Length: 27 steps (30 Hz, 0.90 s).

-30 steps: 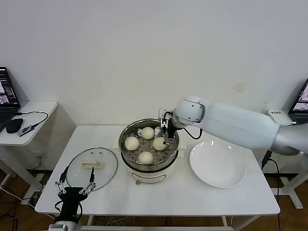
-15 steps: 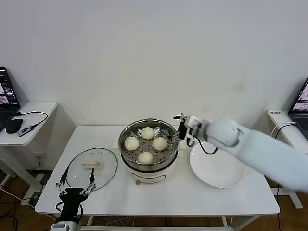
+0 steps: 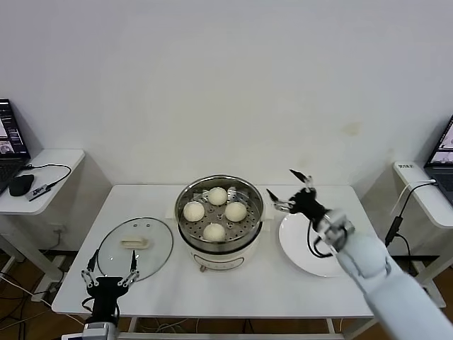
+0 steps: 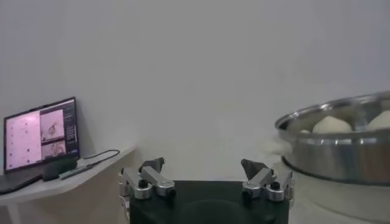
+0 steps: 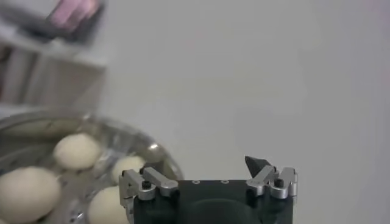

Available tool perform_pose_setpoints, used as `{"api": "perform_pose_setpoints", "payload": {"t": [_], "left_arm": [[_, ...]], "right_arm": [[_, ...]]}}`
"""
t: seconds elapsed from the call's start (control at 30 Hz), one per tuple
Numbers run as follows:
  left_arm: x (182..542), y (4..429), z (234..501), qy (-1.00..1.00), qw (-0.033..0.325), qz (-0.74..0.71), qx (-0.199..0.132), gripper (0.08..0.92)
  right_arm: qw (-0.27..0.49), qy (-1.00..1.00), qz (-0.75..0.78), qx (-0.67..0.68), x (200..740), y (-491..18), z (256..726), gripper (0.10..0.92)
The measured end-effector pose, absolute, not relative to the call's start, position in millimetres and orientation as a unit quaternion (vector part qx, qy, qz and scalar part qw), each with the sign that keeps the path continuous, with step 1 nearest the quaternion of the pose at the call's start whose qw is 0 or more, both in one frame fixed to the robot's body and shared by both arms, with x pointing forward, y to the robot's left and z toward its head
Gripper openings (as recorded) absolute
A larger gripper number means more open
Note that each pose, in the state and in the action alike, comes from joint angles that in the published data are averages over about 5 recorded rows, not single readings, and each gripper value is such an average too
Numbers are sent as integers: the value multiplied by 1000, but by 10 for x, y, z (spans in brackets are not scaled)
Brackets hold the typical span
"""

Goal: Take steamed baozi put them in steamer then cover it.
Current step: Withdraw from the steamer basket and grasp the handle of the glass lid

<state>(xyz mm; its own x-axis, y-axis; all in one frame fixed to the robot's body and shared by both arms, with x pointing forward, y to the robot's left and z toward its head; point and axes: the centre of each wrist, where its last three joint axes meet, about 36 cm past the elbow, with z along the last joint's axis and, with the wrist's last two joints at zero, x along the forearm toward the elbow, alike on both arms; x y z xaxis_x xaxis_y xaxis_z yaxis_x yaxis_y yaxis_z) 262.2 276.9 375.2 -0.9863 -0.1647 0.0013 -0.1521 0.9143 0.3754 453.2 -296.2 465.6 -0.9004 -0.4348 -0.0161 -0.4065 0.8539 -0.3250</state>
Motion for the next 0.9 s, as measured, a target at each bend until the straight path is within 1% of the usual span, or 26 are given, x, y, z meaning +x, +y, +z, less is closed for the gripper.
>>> {"api": "perform_pose_setpoints", "payload": {"t": [0.17, 0.3, 0.4, 0.6, 0.77, 0.9], "left_arm": [[2645, 2898, 3648, -955, 11, -287, 80, 823], [2676, 3051, 3565, -920, 3, -386, 67, 823], [2702, 3174, 3489, -884, -3, -464, 49, 823], [2780, 3394, 3307, -803, -11, -596, -1, 823], [2904, 3559, 3150, -747, -7, -663, -37, 823], [3047, 3640, 3048, -716, -6, -696, -52, 823]], "right_arm": [[54, 980, -112, -157, 4110, -3224, 4223, 823], [53, 988, -89, -114, 3752, -3359, 3985, 823], [52, 992, -78, -84, 3510, -3423, 3868, 823], [47, 996, -70, -39, 3129, -3492, 3719, 823], [40, 997, -70, -11, 2894, -3532, 3615, 823], [34, 997, -72, 6, 2733, -3569, 3546, 823]]}}
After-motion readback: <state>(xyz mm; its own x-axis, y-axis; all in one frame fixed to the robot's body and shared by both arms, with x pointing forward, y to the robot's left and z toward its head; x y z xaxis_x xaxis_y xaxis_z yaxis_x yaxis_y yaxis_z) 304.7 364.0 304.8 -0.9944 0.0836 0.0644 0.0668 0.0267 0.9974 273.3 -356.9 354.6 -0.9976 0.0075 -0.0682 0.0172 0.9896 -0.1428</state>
